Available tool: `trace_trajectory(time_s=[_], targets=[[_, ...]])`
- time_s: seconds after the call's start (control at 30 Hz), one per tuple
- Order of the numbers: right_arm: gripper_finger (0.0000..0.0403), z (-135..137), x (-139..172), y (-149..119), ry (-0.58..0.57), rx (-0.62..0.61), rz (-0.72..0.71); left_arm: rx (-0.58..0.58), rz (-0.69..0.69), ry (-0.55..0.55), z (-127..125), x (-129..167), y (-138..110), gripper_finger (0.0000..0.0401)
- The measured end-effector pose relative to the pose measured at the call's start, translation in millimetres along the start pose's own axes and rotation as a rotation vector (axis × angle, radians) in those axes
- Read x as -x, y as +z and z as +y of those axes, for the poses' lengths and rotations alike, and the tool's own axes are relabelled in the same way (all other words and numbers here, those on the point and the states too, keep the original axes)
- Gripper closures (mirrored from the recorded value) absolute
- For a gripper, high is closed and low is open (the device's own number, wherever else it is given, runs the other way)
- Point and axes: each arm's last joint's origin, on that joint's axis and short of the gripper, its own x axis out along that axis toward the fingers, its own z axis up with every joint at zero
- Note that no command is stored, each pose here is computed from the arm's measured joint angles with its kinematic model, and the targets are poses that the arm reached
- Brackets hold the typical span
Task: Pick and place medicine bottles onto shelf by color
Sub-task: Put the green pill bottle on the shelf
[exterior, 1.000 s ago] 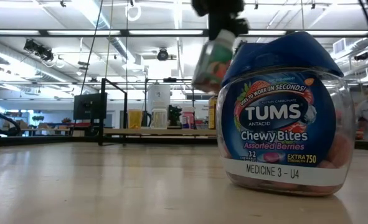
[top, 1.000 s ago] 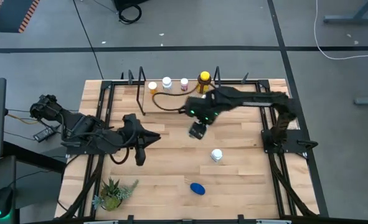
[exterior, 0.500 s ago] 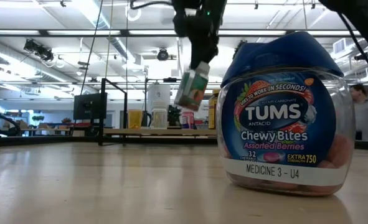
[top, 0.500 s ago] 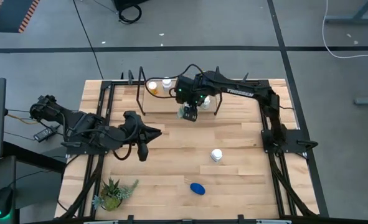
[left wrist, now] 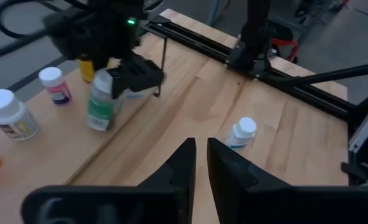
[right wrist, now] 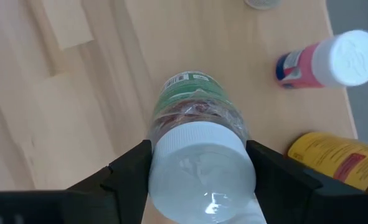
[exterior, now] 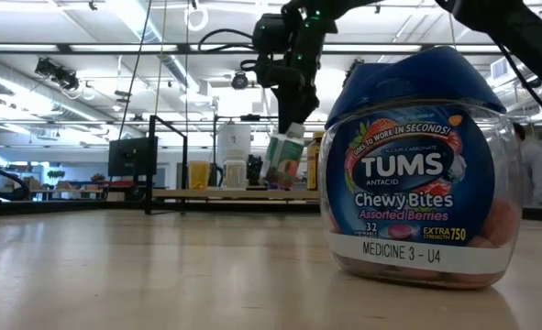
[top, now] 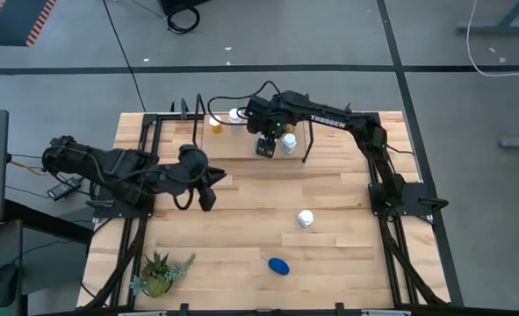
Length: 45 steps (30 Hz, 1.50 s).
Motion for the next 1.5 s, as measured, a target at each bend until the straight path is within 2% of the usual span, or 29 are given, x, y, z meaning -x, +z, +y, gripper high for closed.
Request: trace_trajectory(time_s=[0.33,0.8,1.23,1.5], targets=[[0.0148,-25,-2,2,-0.006,-0.055,-0.036,0.033,-0.006,0.02,6,0,3,0.0358],[0.0144,-25,-2,3,0.013,-0.069,-0.041,0.052,-0.015,0.053,13,-4,7,0.0362],[0.0081,-27,-1,3,0.013,-0.092,-0.043,0.052,-0.016,0.052,13,-4,7,0.0349],[0.0081,-26,-1,-2,0.015,-0.099,0.009,0.053,-0.016,0.052,13,-4,7,0.0351]])
